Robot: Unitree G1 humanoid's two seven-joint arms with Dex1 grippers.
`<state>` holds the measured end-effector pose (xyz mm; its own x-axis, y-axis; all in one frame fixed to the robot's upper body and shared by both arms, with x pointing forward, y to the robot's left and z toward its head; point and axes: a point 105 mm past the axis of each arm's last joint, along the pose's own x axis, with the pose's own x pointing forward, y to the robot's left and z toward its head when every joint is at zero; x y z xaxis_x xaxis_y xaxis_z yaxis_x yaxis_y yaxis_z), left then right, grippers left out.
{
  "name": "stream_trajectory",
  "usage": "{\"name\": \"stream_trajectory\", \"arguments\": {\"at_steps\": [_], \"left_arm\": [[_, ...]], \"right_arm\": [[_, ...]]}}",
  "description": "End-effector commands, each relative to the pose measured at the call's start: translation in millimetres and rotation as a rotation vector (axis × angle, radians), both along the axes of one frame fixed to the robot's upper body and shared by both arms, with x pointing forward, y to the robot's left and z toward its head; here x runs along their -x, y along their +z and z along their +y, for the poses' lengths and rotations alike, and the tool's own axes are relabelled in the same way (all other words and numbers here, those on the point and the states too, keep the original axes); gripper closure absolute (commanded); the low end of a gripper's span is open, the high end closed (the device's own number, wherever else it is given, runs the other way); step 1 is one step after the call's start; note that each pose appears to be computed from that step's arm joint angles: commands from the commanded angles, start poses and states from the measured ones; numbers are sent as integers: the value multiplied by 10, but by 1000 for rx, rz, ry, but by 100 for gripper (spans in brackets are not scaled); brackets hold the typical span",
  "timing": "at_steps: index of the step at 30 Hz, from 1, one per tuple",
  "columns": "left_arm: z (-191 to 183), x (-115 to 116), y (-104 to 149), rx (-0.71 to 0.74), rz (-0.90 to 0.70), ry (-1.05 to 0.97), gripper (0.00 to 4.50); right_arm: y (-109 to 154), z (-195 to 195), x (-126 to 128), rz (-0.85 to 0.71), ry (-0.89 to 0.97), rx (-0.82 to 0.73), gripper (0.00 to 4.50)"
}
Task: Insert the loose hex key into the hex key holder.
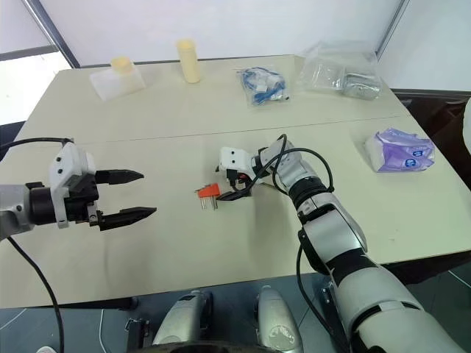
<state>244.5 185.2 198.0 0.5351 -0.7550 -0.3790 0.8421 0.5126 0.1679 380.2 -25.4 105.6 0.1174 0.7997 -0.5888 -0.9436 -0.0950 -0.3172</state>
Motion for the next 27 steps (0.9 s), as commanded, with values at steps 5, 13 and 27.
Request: {"name": "stream_trajectory", "arguments": {"at_steps": [5,13,27], "left_arm": [[6,1,100,-9,-51,3,0],[5,-4,90,-6,-53,12,0],[-52,-317,112,129,-54,-29,0]], "right_arm": [[-255,19,125,46,32,50,294],[-212,-12,88,-47,31,50,348],[974,-133,109,-983,28,-133,348]]}}
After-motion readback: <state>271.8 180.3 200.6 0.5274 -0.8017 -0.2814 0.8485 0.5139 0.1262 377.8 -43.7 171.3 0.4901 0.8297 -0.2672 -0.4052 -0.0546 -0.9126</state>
